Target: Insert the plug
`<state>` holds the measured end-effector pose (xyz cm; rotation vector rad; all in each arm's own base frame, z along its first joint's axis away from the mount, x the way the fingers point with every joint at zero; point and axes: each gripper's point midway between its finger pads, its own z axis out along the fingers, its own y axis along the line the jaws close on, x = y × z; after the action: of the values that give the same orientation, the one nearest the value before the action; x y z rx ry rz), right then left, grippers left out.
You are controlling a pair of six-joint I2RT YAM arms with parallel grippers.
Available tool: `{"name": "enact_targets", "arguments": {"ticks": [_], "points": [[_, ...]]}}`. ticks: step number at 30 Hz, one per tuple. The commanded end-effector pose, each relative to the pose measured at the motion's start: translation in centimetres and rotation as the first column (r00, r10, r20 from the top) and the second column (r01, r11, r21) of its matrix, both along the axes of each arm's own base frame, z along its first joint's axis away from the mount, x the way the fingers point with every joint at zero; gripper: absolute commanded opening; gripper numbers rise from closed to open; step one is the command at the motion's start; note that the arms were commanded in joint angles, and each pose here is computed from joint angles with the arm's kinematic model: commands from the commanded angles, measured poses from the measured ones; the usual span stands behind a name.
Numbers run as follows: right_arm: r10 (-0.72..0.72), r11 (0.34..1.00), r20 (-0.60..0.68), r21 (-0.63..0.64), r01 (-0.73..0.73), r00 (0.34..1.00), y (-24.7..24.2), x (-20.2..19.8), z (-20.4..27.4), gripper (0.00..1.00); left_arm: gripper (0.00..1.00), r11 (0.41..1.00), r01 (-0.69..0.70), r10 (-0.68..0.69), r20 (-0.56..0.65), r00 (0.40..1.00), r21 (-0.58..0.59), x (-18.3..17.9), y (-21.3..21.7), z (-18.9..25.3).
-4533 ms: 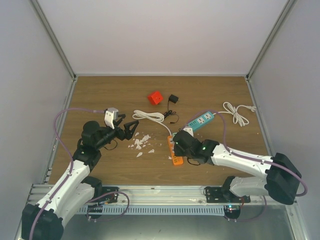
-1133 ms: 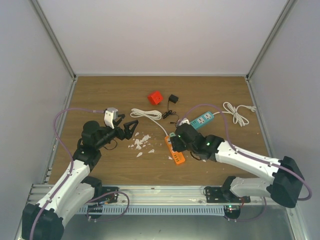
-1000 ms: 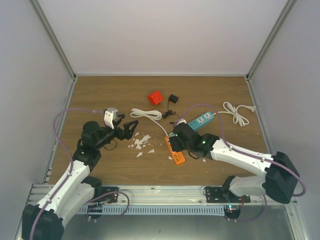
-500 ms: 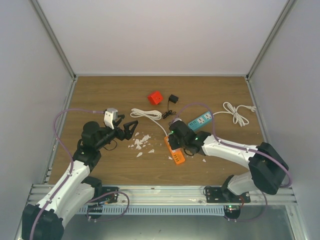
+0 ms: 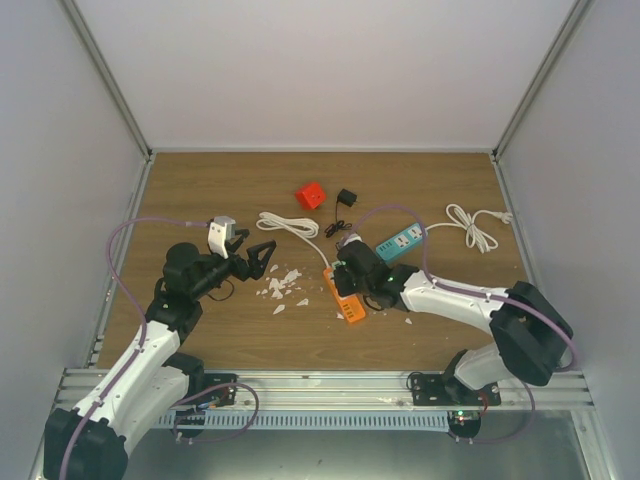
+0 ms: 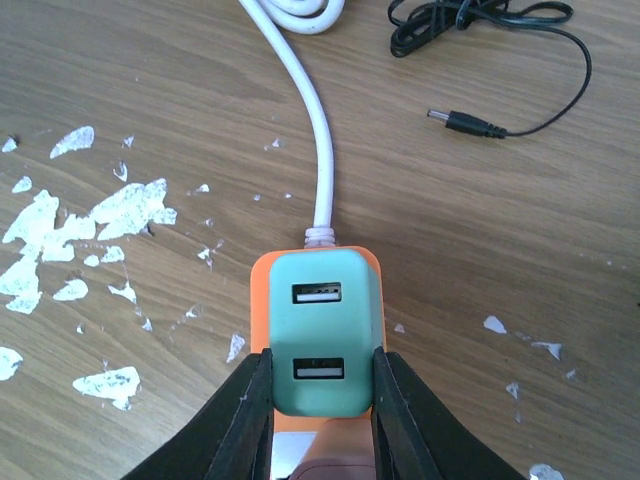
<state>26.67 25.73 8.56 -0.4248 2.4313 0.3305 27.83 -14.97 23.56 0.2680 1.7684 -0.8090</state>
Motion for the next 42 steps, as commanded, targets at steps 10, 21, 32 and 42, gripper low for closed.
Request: {"name": "enact_targets", "arguments": {"ticks": [10, 21, 32, 42], "points": [[0.027, 0.999, -0.071, -0.024, -0.028, 0.997, -0.8, -1.5, -2.4, 0.66, 0.99, 1.000, -0.013, 0.014, 0.027, 1.000, -0.011, 0.4, 0.2, 0.4], [0.037, 0.999, -0.061, -0.007, -0.038, 0.997, -1.3, -2.2, -2.0, 0.99, 0.99, 1.000, 0.000, 0.001, 0.024, 1.000, -0.011, 0.4, 0.0, 0.3], [0.080, 0.995, -0.110, -0.043, -0.085, 0.991, -1.0, -3.2, -4.7, 0.92, 0.99, 1.000, 0.007, -0.007, 0.024, 1.000, -0.013, 0.4, -0.1, 0.3], [0.050, 0.986, -0.106, -0.150, -0.065, 0.993, -1.2, -3.2, -6.6, 0.74, 0.99, 1.000, -0.030, 0.030, -0.024, 0.999, 0.001, 1.2, 0.3, -0.6]]}}
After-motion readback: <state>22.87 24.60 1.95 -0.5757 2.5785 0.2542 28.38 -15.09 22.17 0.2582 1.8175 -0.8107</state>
